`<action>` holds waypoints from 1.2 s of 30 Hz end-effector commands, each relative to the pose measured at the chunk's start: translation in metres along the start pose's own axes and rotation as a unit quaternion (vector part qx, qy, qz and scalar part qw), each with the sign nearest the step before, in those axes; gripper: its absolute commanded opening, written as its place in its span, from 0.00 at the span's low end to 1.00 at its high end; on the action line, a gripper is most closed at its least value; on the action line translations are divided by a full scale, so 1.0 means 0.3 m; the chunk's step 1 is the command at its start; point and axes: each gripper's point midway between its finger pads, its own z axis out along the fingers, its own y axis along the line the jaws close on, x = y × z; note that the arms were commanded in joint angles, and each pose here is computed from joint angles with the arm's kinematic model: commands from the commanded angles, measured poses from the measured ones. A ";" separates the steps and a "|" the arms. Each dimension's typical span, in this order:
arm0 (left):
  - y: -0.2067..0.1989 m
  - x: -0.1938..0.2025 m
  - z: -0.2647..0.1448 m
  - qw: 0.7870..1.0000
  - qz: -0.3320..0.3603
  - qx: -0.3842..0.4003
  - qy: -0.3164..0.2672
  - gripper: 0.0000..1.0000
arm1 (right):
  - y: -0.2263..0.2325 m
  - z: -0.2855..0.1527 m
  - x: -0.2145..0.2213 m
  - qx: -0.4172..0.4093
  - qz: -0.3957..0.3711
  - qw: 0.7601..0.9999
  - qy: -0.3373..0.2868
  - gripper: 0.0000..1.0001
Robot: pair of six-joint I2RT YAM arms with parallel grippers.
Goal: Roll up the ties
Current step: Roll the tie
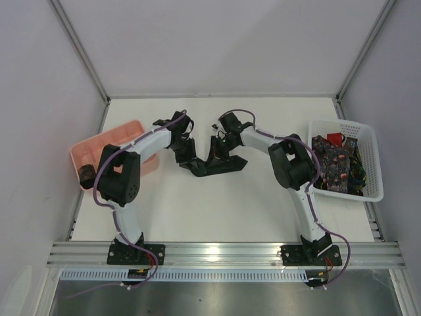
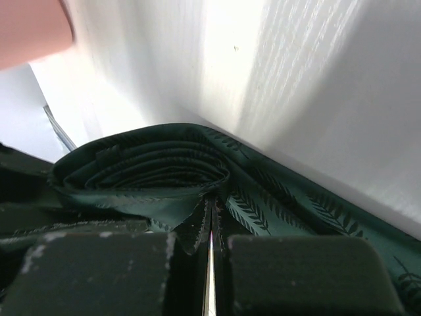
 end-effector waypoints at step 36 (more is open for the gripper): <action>-0.239 -0.141 0.011 0.997 0.031 0.064 -0.012 0.68 | -0.055 -0.009 -0.149 -0.039 0.070 0.996 -0.039 0.00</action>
